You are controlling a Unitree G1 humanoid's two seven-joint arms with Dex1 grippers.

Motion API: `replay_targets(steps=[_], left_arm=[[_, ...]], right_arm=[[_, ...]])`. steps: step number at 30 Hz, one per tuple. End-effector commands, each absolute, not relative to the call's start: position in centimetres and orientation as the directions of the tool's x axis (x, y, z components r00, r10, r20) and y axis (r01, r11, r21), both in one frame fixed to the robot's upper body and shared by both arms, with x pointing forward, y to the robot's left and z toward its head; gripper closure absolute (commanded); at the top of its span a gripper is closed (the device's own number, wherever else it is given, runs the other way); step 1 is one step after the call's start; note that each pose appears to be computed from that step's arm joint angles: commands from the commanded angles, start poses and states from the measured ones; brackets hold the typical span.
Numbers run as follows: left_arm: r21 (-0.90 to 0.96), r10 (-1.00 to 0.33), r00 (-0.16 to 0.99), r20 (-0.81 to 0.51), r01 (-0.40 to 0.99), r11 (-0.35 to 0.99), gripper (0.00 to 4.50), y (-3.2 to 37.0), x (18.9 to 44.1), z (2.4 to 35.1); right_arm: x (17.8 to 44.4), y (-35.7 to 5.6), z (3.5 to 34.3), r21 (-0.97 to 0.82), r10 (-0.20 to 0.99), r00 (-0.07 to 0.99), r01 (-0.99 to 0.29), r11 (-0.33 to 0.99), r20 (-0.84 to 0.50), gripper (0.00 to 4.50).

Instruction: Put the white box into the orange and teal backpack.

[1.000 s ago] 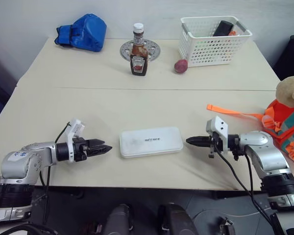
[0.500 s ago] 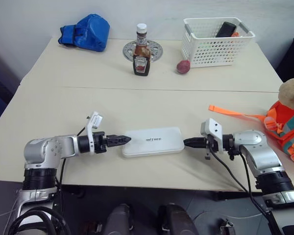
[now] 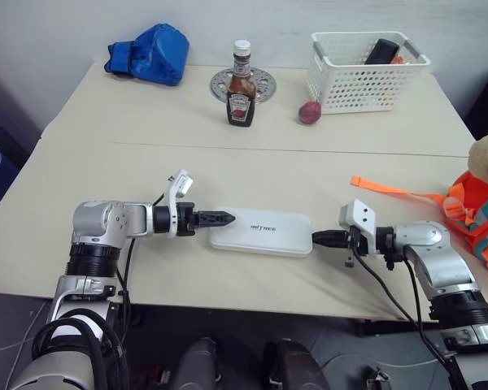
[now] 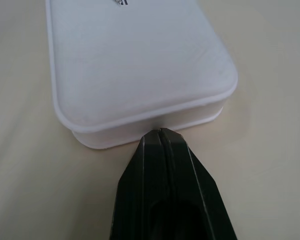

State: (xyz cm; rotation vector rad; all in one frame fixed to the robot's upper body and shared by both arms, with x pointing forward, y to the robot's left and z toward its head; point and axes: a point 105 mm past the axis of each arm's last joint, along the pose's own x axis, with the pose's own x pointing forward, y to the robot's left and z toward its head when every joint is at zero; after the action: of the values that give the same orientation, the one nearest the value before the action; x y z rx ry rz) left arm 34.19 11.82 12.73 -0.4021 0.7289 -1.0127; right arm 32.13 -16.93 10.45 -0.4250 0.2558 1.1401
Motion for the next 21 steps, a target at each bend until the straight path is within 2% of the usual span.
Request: replay_targets(steps=[1,4,7,21], left_arm=[[-0.612,-0.889,0.266,-0.373,0.649,0.451,0.04,11.9,33.3,12.6],[-0.583,-0.868,0.291,-0.403,0.649,0.489,0.04,14.8,32.7,13.2],[-0.584,-0.863,0.295,-0.41,0.642,0.497,0.04,16.0,32.4,13.4],[-0.622,-0.887,0.187,-0.423,0.652,0.434,0.04,12.2,32.1,11.3]], right_arm=[[31.6,-15.5,10.8,-0.204,0.849,0.368,-0.928,0.312,-0.379,4.5],[31.6,-15.6,10.8,-0.203,0.846,0.376,-0.925,0.321,-0.377,4.5],[31.6,-15.6,10.7,-0.202,0.845,0.379,-0.924,0.324,-0.376,4.5],[31.9,-15.2,10.7,-0.218,0.847,0.382,-0.922,0.321,-0.369,4.5]])
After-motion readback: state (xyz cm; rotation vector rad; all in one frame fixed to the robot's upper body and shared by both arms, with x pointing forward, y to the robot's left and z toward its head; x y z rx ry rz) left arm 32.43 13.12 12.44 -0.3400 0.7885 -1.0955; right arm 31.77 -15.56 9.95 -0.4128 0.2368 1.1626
